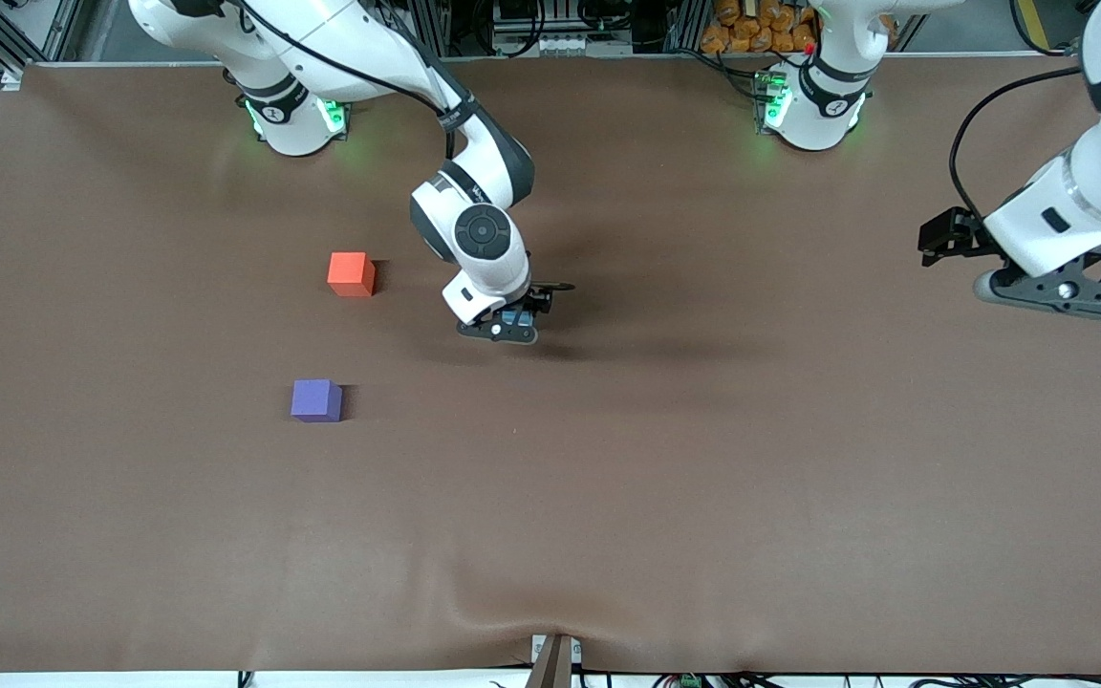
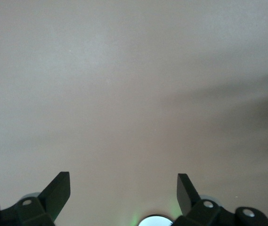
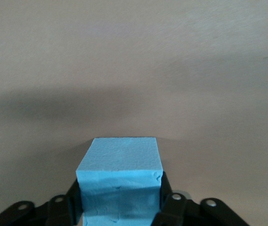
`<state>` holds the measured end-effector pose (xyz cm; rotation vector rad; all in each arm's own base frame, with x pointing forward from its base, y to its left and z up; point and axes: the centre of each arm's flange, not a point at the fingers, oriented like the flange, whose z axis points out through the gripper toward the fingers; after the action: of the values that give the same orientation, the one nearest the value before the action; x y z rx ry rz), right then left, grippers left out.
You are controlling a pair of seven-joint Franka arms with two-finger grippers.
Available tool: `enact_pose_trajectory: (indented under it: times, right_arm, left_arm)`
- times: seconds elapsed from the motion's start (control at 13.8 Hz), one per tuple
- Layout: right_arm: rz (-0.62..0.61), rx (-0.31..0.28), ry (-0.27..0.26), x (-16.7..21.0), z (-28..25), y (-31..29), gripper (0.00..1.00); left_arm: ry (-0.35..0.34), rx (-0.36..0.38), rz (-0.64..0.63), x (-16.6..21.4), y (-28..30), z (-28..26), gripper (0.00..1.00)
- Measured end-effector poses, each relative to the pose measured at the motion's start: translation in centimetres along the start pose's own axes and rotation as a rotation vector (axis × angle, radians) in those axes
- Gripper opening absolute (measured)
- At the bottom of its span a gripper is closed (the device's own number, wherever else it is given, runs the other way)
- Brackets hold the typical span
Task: Place blue block between orange and purple blocks
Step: 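Carry the cube with the right gripper while the left gripper withdraws, then lower the cube between the orange and purple cubes with the right gripper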
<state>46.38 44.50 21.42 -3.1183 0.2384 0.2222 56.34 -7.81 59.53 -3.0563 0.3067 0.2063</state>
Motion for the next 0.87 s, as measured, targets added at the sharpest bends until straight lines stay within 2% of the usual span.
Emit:
enact_pose_trajectory:
  times: [0.07,0.22,0.36,0.51,0.65,0.87]
  right_arm:
    - [0.017,-0.023,-0.021,0.9,-1.5,0.7,0.56]
    - [0.006,-0.060,-0.067,4.3,-8.4,4.7,0.56]
    - [-0.056,-0.054,-0.103,7.7,-15.4,12.0,0.56]
    - [-0.114,-0.025,-0.122,10.3,-19.3,20.5,0.52]
    - [-0.163,-0.002,-0.127,11.5,-17.8,26.4,0.52]
    - [-0.198,0.015,-0.084,11.2,-11.6,29.4,0.52]
  left_arm:
    - [0.000,-0.002,-0.019,-0.2,0.0,-0.6,1.00]
    - [0.007,-0.021,-0.049,-0.6,0.2,-1.6,1.00]
    - [0.011,-0.058,-0.059,-1.0,0.4,-2.2,1.00]
    - [0.002,-0.069,-0.084,-1.5,0.3,-2.5,1.00]
    - [0.002,-0.069,-0.131,-2.4,0.2,-3.3,1.00]
    - [0.009,-0.065,-0.160,-3.8,0.4,-4.1,1.00]
